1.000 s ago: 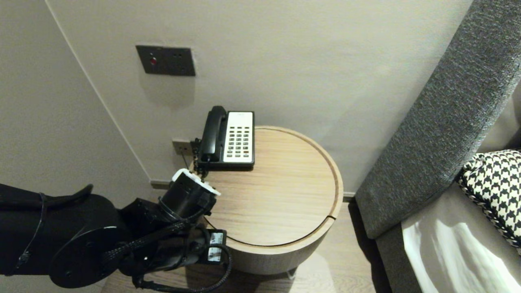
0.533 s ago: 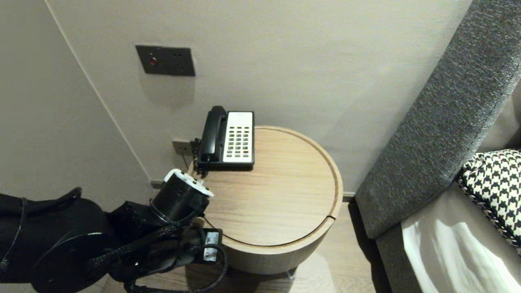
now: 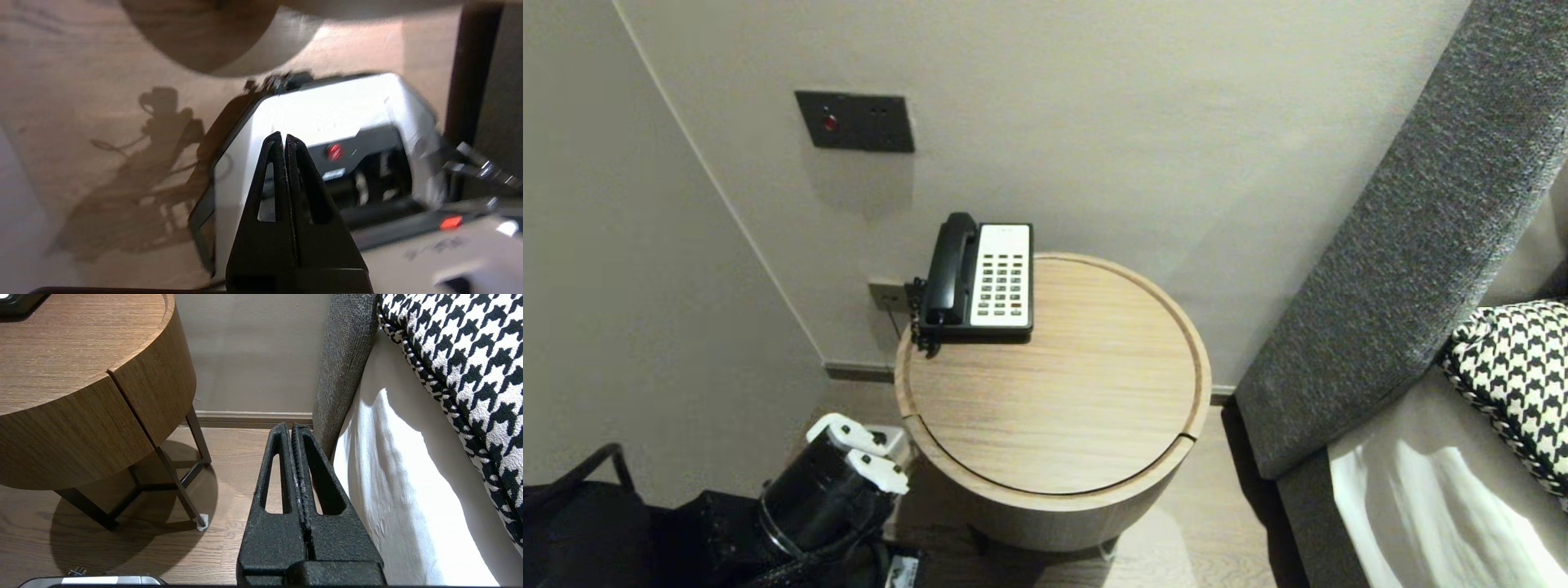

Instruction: Open the nightstand drawer

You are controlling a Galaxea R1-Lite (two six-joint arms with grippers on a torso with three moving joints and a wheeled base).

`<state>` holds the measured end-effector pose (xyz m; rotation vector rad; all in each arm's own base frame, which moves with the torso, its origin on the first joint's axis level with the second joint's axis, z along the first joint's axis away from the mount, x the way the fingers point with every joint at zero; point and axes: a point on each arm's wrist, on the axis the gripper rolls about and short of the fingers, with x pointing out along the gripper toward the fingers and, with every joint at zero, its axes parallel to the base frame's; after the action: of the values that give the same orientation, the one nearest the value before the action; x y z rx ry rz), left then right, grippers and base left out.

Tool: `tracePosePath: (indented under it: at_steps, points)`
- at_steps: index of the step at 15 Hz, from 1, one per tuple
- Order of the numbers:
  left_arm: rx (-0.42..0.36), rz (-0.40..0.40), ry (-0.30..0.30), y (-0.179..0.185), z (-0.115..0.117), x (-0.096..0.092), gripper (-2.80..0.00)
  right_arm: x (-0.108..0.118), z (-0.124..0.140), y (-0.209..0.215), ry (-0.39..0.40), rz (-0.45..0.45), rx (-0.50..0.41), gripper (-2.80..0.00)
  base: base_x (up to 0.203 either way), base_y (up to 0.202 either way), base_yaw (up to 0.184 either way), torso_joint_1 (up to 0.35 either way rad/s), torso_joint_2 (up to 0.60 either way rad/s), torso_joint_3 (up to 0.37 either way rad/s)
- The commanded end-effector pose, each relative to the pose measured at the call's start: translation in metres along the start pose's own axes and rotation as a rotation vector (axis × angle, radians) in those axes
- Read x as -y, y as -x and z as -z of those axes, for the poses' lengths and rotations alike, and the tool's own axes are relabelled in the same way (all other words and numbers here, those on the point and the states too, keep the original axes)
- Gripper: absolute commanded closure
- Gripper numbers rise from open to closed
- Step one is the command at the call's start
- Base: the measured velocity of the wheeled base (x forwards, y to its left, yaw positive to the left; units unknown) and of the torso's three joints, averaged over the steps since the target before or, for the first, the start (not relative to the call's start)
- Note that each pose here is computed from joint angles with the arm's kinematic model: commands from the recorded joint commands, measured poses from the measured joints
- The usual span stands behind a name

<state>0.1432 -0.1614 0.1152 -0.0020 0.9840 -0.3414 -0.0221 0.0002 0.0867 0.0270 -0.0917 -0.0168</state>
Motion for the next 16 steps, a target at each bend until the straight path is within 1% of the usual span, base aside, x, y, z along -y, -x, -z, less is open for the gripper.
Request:
tracePosePath:
  at_steps: [1, 3, 5, 7, 9, 12, 13, 14, 15, 16]
  points:
    - [0.005, -0.002, 0.007, 0.014, 0.017, -0.015, 0.00, 0.000, 0.011, -0.002, 0.000, 0.001, -0.039, 0.00, 0.000, 0.000, 0.000, 0.000, 0.00, 0.000]
    - [0.011, -0.026, 0.036, 0.022, 0.029, -0.032, 0.00, 0.000, 0.011, -0.002, 0.000, 0.001, -0.039, 0.00, 0.000, 0.000, 0.000, 0.000, 0.00, 0.000]
    - [0.022, -0.078, 0.102, 0.025, 0.035, -0.052, 0.00, 0.000, 0.011, -0.002, 0.000, 0.001, -0.039, 0.00, 0.000, 0.000, 0.000, 0.000, 0.00, 0.000]
    - [0.044, -0.141, 0.165, 0.029, 0.036, -0.075, 0.00, 0.000, 0.011, -0.002, 0.000, 0.001, -0.039, 0.00, 0.000, 0.000, 0.000, 0.000, 0.00, 0.000]
    - [0.074, -0.181, 0.219, 0.036, 0.035, -0.099, 0.00, 0.000, 0.011, -0.002, 0.000, 0.001, -0.039, 0.00, 0.000, 0.000, 0.000, 0.000, 0.00, 0.000]
    - [0.128, -0.246, 0.287, 0.049, 0.029, -0.134, 0.00, 0.000, 0.011, -0.002, 0.000, 0.001, -0.039, 0.00, 0.000, 0.000, 0.000, 0.000, 0.00, 0.000]
    - [0.156, -0.256, 0.304, 0.055, 0.025, -0.145, 0.00, 0.000, 0.011, -0.002, 0.000, 0.001, -0.039, 0.00, 0.000, 0.000, 0.000, 0.000, 0.00, 0.000]
    - [0.194, -0.258, 0.306, 0.063, 0.020, -0.153, 0.00, 0.000, 0.011, -0.002, 0.000, 0.001, -0.039, 0.00, 0.000, 0.000, 0.000, 0.000, 0.00, 0.000]
    - [0.249, -0.256, 0.286, 0.075, 0.014, -0.157, 0.00, 0.000, 0.011, -0.002, 0.000, 0.001, -0.039, 0.00, 0.000, 0.000, 0.000, 0.000, 0.00, 0.000]
    - [0.282, -0.250, 0.265, 0.084, 0.013, -0.155, 0.00, 0.000, 0.011, -0.002, 0.000, 0.001, -0.039, 0.00, 0.000, 0.000, 0.000, 0.000, 0.00, 0.000]
